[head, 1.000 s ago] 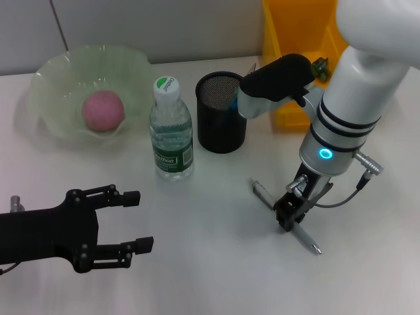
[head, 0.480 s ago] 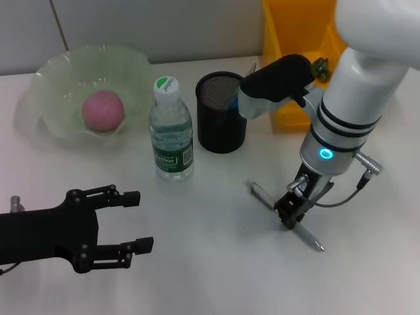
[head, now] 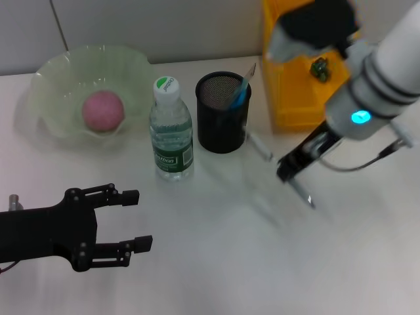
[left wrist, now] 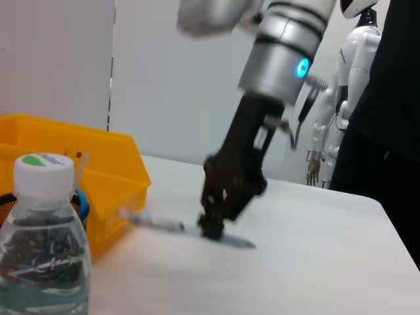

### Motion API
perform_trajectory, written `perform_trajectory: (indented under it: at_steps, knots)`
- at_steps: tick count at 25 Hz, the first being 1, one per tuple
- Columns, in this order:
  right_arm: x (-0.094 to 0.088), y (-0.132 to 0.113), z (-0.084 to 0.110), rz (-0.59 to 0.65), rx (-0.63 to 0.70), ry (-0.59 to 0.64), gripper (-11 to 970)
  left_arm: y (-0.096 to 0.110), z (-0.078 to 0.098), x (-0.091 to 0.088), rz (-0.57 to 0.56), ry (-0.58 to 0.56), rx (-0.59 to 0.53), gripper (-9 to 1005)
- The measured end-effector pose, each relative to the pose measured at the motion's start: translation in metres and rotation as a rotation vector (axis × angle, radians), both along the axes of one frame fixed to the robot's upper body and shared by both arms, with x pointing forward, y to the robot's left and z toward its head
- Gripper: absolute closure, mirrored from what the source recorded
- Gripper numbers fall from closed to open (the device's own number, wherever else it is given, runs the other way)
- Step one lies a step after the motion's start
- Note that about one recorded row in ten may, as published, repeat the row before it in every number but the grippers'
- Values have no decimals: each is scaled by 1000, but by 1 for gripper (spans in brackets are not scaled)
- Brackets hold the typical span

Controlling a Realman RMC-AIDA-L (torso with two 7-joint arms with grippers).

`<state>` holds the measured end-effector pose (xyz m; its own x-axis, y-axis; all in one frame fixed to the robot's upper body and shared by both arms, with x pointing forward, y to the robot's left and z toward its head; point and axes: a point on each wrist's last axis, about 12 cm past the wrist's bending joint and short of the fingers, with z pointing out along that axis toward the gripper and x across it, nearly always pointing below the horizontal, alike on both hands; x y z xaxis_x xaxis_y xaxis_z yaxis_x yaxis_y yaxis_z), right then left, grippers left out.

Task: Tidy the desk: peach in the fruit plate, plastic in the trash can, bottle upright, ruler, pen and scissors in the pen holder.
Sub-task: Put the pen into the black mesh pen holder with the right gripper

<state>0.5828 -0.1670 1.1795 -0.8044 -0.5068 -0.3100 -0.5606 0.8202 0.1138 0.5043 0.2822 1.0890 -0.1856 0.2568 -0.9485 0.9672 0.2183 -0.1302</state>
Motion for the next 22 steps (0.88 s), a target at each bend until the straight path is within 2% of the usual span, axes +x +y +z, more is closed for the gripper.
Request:
perform_trajectory:
  at_steps: [5, 6, 7, 11, 12, 16, 17, 22]
  knots:
    - [-17, -23, 33, 11, 88, -211, 835, 1, 0, -1, 3, 9, -2, 188]
    - [-17, -23, 33, 11, 88, -211, 833, 1, 0, -1, 3, 9, -2, 188]
    - [-21, -25, 43, 28, 136, -281, 832, 1, -1, -1, 4, 10, -2, 188]
    - [-23, -26, 54, 57, 194, -376, 827, 1, -1, -2, 5, 12, -2, 188]
    - [-19, -26, 58, 71, 220, -459, 825, 1, -1, -2, 6, 12, -2, 188]
    - [-9, -24, 58, 76, 240, -572, 820, 1, -1, -2, 6, 13, -2, 188]
    - [1, -21, 53, 73, 255, -640, 819, 1, -1, -2, 6, 12, -2, 188]
    - [18, -10, 39, 88, 295, -734, 812, 1, -3, -2, 9, 15, 2, 188]
